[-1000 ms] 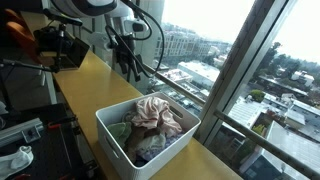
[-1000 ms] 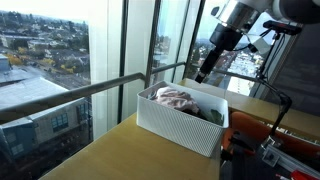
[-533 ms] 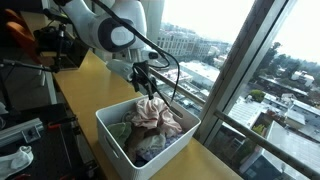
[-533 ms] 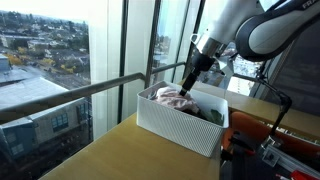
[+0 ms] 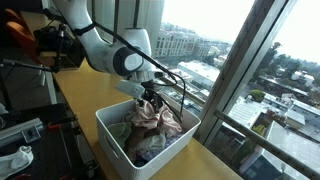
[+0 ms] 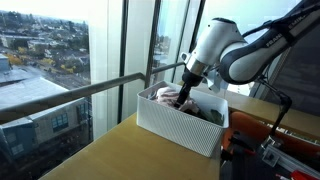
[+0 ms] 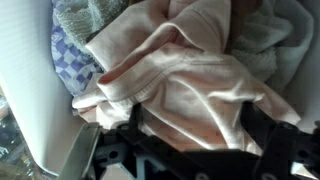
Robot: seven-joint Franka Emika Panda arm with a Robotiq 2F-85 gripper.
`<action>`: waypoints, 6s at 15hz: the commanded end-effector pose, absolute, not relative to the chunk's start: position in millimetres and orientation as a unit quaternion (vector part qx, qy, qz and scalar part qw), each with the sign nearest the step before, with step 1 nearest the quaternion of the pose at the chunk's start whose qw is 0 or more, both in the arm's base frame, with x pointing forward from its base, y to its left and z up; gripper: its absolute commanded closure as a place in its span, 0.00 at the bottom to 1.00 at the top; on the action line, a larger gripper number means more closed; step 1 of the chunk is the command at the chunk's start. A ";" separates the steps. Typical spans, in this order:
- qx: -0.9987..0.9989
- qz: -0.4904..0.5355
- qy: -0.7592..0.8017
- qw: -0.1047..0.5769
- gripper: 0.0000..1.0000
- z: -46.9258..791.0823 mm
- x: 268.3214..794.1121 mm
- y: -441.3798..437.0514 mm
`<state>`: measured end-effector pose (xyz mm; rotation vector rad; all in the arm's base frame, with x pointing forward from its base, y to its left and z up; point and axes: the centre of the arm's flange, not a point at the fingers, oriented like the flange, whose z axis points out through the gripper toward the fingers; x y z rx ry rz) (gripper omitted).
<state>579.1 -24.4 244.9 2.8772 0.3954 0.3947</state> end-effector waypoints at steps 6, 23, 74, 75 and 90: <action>0.981 0.111 0.111 0.116 0.51 195.6 610.7 -43.1; 0.961 0.254 0.029 0.103 0.96 428.6 600.8 -6.1; 0.988 0.101 0.101 -0.062 0.23 205.0 561.7 193.2; 0.987 0.114 0.095 -0.056 0.17 218.5 566.1 185.7; 0.989 0.140 -0.045 0.012 0.00 274.4 615.6 -23.9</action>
